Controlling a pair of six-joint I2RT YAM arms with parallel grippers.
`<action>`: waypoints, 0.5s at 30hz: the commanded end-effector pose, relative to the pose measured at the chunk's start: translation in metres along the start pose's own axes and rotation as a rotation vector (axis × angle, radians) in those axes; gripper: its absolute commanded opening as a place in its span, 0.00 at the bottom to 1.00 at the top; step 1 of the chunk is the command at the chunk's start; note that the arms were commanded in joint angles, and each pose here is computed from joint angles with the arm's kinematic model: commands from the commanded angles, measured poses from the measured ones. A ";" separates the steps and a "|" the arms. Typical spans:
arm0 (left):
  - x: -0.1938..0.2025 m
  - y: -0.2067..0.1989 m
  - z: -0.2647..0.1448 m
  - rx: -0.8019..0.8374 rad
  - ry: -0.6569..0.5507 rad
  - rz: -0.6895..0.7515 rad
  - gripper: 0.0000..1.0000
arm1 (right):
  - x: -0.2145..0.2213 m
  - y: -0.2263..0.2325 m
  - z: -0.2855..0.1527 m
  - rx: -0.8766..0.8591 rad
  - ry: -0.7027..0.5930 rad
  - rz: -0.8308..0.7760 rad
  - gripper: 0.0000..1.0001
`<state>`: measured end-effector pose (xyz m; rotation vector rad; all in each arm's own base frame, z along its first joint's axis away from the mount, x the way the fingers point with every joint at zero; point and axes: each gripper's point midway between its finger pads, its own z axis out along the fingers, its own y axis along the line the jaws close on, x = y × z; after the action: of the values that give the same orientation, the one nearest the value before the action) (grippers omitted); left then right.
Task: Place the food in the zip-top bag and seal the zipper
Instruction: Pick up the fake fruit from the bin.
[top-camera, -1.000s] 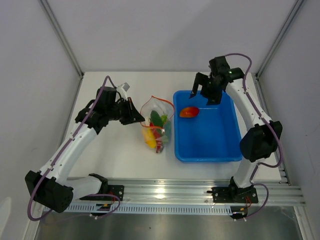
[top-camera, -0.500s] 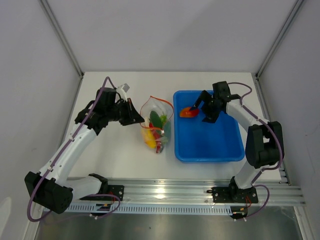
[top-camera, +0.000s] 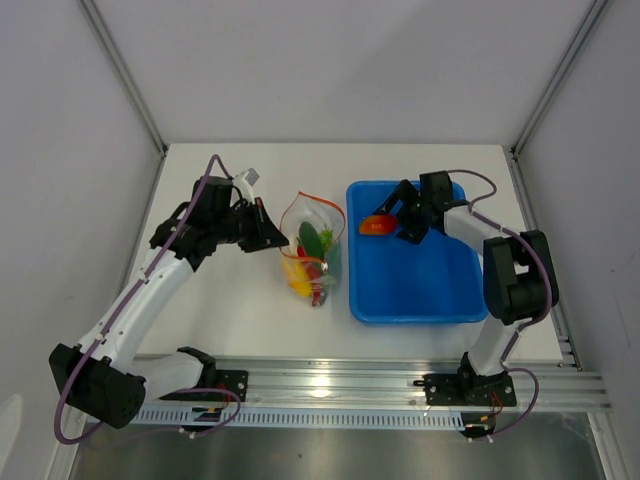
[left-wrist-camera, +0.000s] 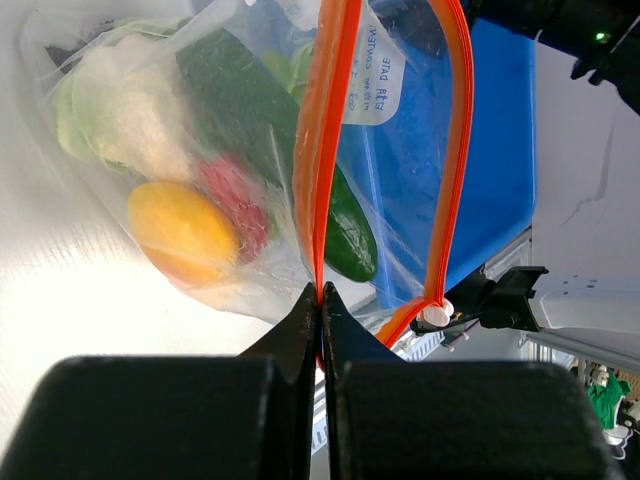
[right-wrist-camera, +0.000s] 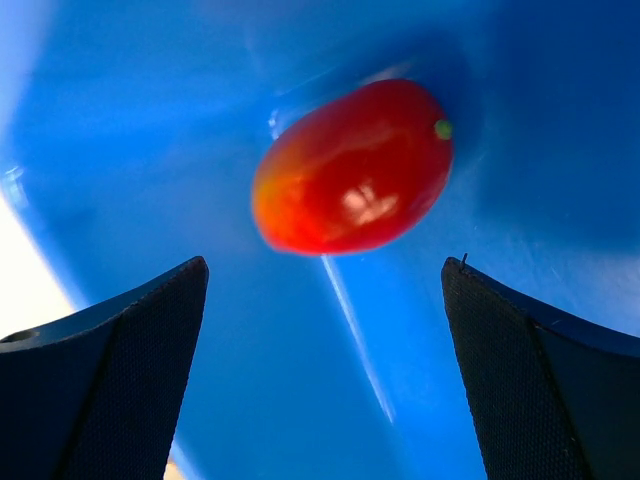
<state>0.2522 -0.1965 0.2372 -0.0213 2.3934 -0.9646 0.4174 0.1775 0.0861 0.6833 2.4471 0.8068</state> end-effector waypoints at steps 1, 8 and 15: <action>-0.005 -0.005 -0.005 0.020 -0.023 0.029 0.00 | -0.005 0.005 0.013 -0.032 -0.028 0.009 0.99; -0.005 -0.004 -0.004 0.019 -0.022 0.021 0.01 | -0.005 0.002 0.027 -0.032 -0.037 0.025 0.99; -0.005 -0.003 -0.003 0.014 -0.017 0.019 0.00 | 0.001 -0.008 0.043 0.005 -0.012 0.057 0.97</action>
<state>0.2522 -0.1966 0.2372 -0.0217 2.3935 -0.9647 0.4269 0.1887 0.0512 0.7509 2.4593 0.8353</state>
